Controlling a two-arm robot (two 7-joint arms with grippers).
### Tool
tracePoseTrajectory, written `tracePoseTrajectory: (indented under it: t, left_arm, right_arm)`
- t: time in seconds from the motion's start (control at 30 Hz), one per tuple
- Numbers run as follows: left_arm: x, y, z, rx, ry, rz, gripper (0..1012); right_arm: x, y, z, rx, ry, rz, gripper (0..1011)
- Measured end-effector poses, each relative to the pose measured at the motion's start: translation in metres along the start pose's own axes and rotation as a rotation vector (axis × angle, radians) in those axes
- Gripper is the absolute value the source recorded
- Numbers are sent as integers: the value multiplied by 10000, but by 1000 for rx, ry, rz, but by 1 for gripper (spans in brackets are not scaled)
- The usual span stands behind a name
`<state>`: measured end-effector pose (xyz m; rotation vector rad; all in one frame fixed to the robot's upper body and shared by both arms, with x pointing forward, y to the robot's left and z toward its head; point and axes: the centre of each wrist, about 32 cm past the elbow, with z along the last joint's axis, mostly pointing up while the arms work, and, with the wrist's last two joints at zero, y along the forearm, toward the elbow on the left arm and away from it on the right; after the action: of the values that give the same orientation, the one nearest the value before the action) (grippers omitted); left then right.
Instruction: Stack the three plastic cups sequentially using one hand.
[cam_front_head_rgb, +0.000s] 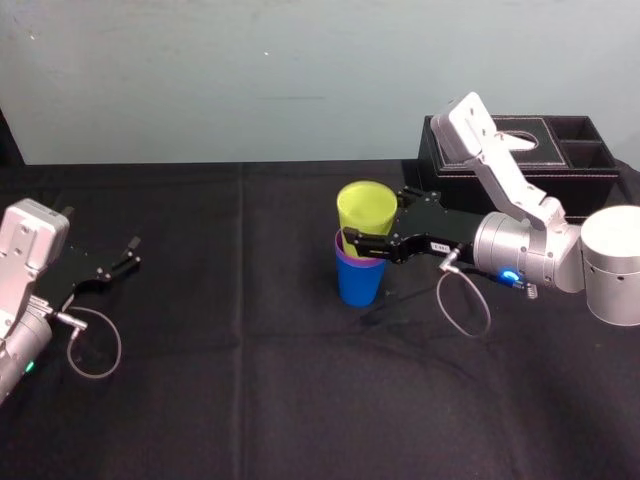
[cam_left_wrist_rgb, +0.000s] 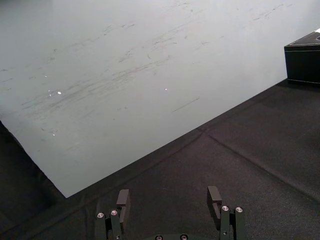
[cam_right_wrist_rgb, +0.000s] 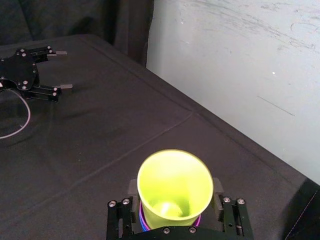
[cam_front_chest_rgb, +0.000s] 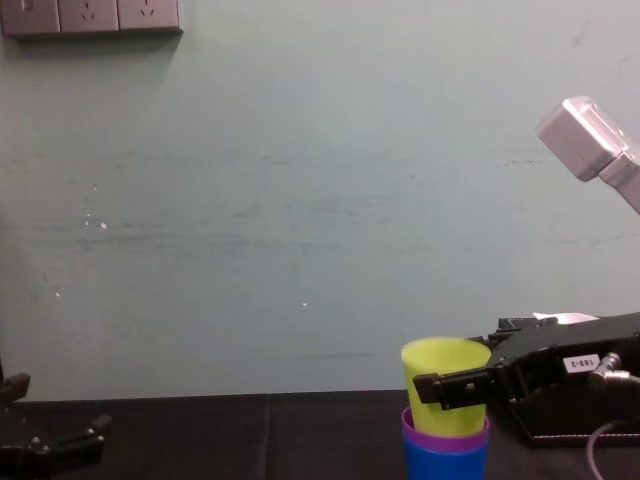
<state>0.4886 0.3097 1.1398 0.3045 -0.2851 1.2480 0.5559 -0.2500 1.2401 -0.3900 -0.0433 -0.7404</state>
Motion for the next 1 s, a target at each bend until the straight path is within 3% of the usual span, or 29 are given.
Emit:
tracePoseTrajectory:
  t: [0.27,0.83,1.0]
  left_arm:
    - [0,0,0,0,0,0,1010]
    - [0,0,0,0,0,0,1010]
    - [0,0,0,0,0,0,1010]
  right_arm:
    - [-1,-2,0,0,0,0,1003]
    - [0,-3,2,0,1,0,1003]
    - [-12,-106,-16,17,6,-33,1003]
